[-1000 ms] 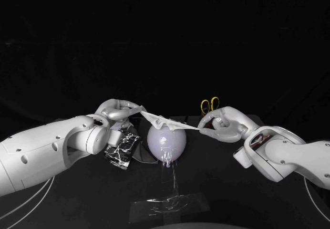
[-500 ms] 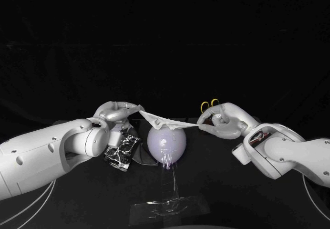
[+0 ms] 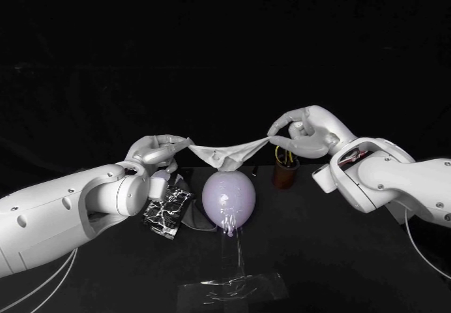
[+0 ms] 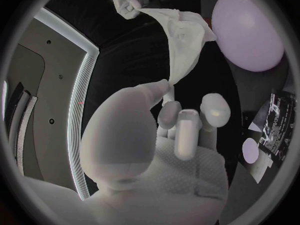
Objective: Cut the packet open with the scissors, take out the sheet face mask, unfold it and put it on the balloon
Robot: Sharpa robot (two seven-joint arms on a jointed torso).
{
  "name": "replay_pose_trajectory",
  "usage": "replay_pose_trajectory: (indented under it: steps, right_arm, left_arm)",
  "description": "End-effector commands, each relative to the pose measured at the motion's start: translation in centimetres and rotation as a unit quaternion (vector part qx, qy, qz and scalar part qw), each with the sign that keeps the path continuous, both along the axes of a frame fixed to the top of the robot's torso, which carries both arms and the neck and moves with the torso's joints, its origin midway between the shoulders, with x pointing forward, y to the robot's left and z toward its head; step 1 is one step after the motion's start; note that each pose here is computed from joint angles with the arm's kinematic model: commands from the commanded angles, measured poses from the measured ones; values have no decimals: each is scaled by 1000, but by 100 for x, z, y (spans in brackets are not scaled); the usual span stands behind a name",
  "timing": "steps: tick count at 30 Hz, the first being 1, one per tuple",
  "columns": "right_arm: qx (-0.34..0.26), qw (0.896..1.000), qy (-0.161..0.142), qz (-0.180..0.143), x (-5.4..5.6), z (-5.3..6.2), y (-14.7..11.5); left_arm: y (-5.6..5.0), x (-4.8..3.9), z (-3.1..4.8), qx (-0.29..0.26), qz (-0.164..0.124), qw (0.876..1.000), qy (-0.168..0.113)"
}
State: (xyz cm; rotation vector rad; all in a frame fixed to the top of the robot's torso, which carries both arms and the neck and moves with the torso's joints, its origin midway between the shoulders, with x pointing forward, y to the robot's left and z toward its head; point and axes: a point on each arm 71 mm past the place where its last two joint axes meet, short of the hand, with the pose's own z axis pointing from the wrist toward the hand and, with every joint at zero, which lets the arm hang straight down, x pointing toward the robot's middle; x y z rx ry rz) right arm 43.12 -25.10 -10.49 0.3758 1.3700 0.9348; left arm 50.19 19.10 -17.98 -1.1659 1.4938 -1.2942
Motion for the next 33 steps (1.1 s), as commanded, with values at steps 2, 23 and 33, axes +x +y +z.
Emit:
replay_pose_trajectory:
  steps: [2, 23, 33]
  right_arm:
    - [8, 999, -31, -10, 62, 133, -49]
    - [11, 997, -74, 7, 491, 533, 303]
    - [12, 996, -88, 22, 686, 662, 572]
  left_arm:
    - [103, 50, 56, -19, 53, 998, -29]
    - [-8, 209, 48, -29, 64, 997, -21]
    - [-56, 380, 77, 9, 49, 998, -41]
